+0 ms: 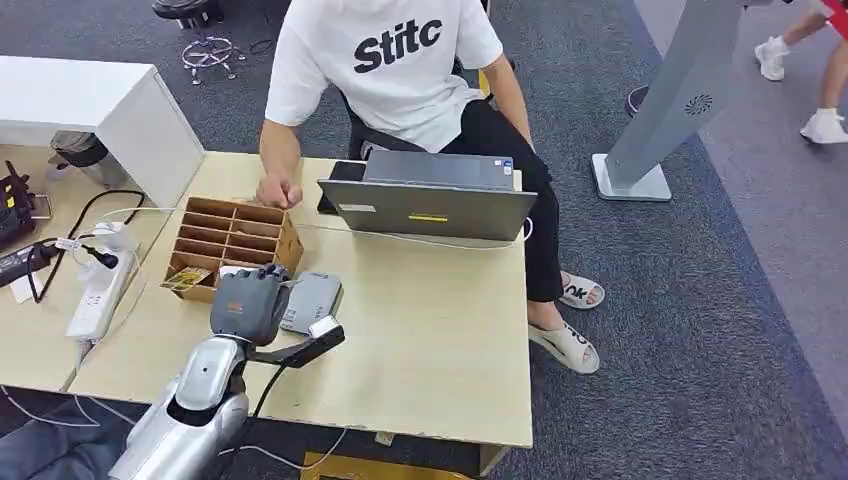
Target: Pass the card to the sensor for recognition and then transmit it.
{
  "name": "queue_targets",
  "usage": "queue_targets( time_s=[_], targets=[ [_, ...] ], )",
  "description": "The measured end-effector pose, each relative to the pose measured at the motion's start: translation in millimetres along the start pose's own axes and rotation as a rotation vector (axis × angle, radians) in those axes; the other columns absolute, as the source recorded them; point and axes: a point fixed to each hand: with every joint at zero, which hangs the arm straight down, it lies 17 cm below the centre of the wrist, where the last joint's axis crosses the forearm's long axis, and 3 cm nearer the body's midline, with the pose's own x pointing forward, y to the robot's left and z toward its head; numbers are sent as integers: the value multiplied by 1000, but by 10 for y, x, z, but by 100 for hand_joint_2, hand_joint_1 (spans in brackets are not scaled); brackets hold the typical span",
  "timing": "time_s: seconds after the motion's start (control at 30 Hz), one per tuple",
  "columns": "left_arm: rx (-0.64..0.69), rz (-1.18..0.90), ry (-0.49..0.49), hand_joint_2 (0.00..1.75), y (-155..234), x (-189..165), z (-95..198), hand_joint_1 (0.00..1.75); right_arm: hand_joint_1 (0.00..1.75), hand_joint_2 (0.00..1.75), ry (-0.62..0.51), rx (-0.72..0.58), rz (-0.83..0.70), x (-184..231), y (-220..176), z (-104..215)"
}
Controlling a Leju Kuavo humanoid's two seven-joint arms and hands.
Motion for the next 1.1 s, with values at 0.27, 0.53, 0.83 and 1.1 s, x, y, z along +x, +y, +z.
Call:
queue_targets(
  time_s=[0.27, 0.53, 0.83, 1.1],
  targets=[
    [-70, -6, 28, 175, -302, -85, 114, 175, 0, 175, -2, 1, 4, 6, 2, 0],
    [-98, -9, 24, 175, -438, -62, 165, 175, 0, 175, -6, 10, 8, 11, 22, 4],
    [-112, -7, 24, 175, -532, -41, 206, 175, 0, 175, -6, 11, 11, 11, 25, 5],
    [-131, -19, 18, 175, -586, -17, 246, 175, 0, 175, -6, 18, 4, 14, 52, 12]
  ],
)
